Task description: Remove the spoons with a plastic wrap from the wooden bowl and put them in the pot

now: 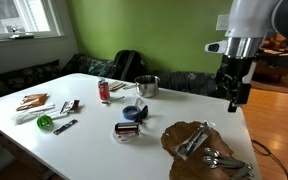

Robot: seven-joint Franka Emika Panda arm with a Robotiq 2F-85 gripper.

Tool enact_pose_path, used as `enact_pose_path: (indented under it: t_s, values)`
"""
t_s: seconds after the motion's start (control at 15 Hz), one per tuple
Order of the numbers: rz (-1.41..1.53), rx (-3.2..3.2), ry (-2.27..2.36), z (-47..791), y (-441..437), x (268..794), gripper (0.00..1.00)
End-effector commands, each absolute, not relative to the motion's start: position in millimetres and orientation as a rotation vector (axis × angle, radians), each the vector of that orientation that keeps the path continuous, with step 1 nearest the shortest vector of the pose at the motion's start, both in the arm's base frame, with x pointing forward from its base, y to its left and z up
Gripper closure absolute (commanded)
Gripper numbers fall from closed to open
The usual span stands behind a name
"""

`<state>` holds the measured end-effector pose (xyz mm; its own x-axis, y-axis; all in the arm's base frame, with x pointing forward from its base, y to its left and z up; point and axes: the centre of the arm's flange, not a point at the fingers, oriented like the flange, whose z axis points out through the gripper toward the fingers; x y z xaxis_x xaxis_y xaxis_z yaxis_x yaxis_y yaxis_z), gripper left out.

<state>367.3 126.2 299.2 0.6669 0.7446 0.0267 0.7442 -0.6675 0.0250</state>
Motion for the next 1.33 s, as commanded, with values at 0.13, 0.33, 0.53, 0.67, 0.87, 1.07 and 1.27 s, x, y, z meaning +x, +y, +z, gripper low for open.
enact_pose_path:
  t_s: [0.13, 0.33, 0.53, 0.67, 0.87, 1.07, 1.27]
  values:
    - [-0.130, 2.639, 1.677, 237, 153, 363, 0.00]
    - [-0.211, 2.545, 1.828, 207, 153, 364, 0.00]
    - [-0.200, 2.608, 1.759, 223, 153, 352, 0.00]
    - [-0.187, 2.607, 1.758, 226, 154, 354, 0.00]
    - [-0.012, 2.523, 1.708, 211, 166, 368, 0.00]
    - [0.169, 2.462, 1.714, 201, 172, 379, 0.00]
    - [0.220, 2.479, 1.735, 192, 182, 382, 0.00]
